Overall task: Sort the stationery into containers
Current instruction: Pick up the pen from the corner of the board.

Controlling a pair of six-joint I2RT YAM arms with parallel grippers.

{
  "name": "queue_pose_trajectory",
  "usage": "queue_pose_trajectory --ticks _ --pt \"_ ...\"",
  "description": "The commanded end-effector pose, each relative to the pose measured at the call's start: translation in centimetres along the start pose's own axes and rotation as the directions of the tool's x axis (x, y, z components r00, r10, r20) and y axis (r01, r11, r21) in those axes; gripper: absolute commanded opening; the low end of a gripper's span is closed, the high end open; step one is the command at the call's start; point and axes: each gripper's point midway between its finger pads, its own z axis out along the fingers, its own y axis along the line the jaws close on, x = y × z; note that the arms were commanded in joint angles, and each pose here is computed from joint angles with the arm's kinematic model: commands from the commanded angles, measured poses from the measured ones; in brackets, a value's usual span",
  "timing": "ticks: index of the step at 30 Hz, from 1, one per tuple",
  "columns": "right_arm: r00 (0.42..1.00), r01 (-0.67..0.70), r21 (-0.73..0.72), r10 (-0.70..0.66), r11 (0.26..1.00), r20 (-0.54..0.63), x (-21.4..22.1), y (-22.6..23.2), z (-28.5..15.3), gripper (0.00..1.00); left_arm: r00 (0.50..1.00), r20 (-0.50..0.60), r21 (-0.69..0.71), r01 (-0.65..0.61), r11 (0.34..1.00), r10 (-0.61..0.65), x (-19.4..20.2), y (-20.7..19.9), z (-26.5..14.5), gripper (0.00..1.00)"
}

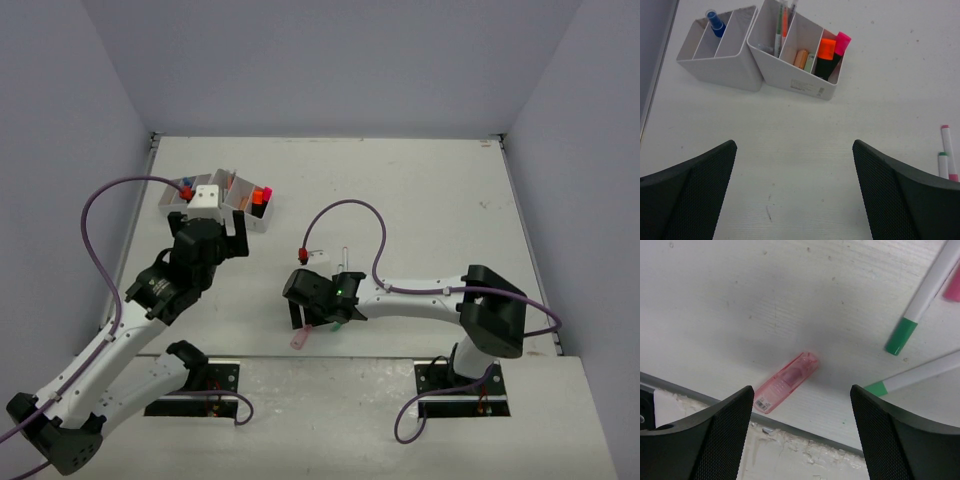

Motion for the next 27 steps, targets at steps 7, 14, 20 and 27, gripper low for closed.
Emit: queue_pose_trajectory --ticks 7,14,20,27 --pt "0.978 -0.201 -0.013 0.202 0.979 0.052 -0.5 0.6 0.2 0.74 0.997 0.064 0.043 0.043 0.998 -0.045 -0.7 -0.2 -0.6 1.0" --pt "0.983 -0.183 0.015 0.183 0.983 0.023 -0.5 1.9 1.9 0.66 0.995 0.076 0.116 0.049 0.992 -0.059 -0.7 -1.3 -0.8 1.0" --pt "0.974 -0.227 0.082 0.226 0.97 0.021 0.9 1.4 1.9 0.59 0.993 0.091 0.131 0.056 0.99 -0.068 -1.0 -1.3 -1.2 1.0" --pt "0.971 -0.235 0.12 0.238 0.965 -0.014 2.8 1.5 2.3 0.51 0.991 0.108 0.159 0.067 0.985 -0.085 -1.3 -1.5 -1.7 1.0"
